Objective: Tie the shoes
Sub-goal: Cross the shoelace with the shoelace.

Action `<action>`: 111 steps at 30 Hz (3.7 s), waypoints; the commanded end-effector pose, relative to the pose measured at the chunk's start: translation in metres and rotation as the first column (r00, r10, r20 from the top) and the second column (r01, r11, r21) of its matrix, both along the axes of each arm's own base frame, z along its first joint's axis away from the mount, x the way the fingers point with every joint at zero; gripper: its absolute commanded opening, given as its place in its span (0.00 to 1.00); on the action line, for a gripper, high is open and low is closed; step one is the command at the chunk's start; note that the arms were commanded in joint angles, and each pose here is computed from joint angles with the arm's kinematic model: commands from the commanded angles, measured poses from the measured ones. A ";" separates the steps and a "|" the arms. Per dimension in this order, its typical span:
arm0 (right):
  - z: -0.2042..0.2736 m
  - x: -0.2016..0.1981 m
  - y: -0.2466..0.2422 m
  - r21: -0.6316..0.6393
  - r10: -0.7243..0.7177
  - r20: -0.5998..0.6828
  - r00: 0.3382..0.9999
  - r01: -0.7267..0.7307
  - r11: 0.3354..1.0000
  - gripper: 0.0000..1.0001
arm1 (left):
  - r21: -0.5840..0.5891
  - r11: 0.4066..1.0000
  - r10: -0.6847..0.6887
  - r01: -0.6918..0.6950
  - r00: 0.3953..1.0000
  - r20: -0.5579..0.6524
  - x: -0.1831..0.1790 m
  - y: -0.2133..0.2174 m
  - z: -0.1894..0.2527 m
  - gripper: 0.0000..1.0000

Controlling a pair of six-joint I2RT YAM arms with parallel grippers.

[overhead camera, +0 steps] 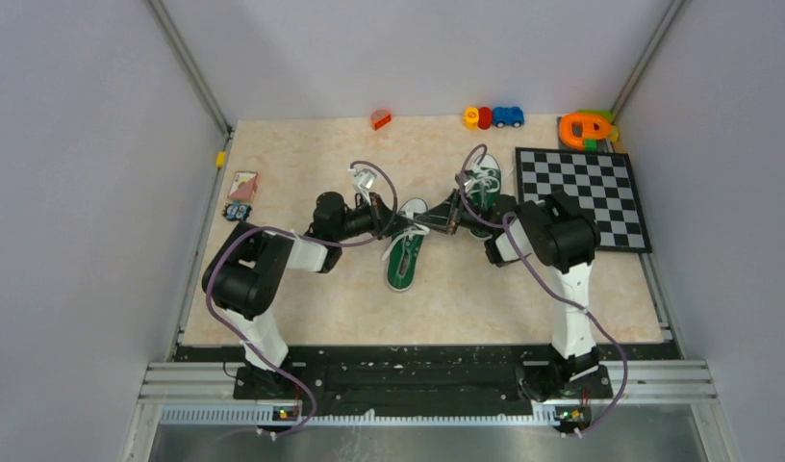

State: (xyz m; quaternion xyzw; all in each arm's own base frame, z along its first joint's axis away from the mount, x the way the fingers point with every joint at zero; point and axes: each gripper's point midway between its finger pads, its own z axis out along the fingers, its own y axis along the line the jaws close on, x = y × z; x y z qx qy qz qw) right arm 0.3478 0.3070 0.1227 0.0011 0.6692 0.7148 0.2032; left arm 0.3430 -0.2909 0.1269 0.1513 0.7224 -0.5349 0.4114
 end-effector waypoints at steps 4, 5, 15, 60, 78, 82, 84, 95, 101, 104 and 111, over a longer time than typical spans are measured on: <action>0.026 0.000 0.004 0.063 0.001 0.119 0.993 -0.009 0.998 0.02 | -0.050 0.999 -0.001 0.005 0.996 0.089 0.005 -0.005 0.021 0.00; 0.026 0.000 0.004 0.062 0.003 0.119 0.993 -0.011 0.998 0.02 | -0.050 0.999 -0.001 0.005 0.996 0.091 0.005 -0.006 0.022 0.00; 0.028 -0.006 0.006 0.077 0.023 0.117 0.993 -0.032 0.996 0.11 | -0.026 1.000 0.006 -0.003 0.994 0.106 0.008 -0.004 0.021 0.00; 0.023 -0.018 0.009 -0.029 0.085 0.130 0.988 -0.082 0.996 0.06 | -0.021 1.000 -0.003 0.006 0.990 0.138 0.010 -0.002 0.037 0.00; 0.036 0.007 0.006 -0.001 0.030 0.156 0.987 -0.031 1.000 0.02 | 0.086 0.996 -0.039 0.029 0.993 0.113 -0.001 0.004 0.025 0.00; 0.039 0.007 0.005 0.005 0.037 0.175 0.984 -0.039 0.999 0.06 | 0.112 0.993 -0.059 0.050 0.995 0.085 0.000 0.003 0.021 0.00; 0.041 0.006 0.005 0.011 0.042 0.191 0.981 -0.045 0.999 0.09 | 0.120 0.991 -0.070 0.061 0.995 0.072 0.002 0.001 0.019 0.00; 0.035 0.008 0.005 0.015 0.036 0.186 0.982 -0.039 0.999 0.18 | 0.100 0.992 -0.084 0.077 0.994 0.065 0.003 -0.002 0.027 0.00; 0.034 0.008 0.005 0.014 0.034 0.189 0.981 -0.037 0.999 0.23 | 0.101 0.992 -0.080 0.074 0.995 0.057 0.003 -0.002 0.030 0.00; 0.031 0.009 0.005 0.005 0.031 0.186 0.982 -0.032 0.999 0.25 | 0.102 0.992 -0.077 0.071 0.995 0.058 0.003 -0.001 0.032 0.00; 0.028 0.011 0.005 -0.009 0.027 0.183 0.983 -0.025 1.000 0.27 | 0.112 0.991 -0.078 0.071 0.995 0.058 0.003 -0.001 0.034 0.00</action>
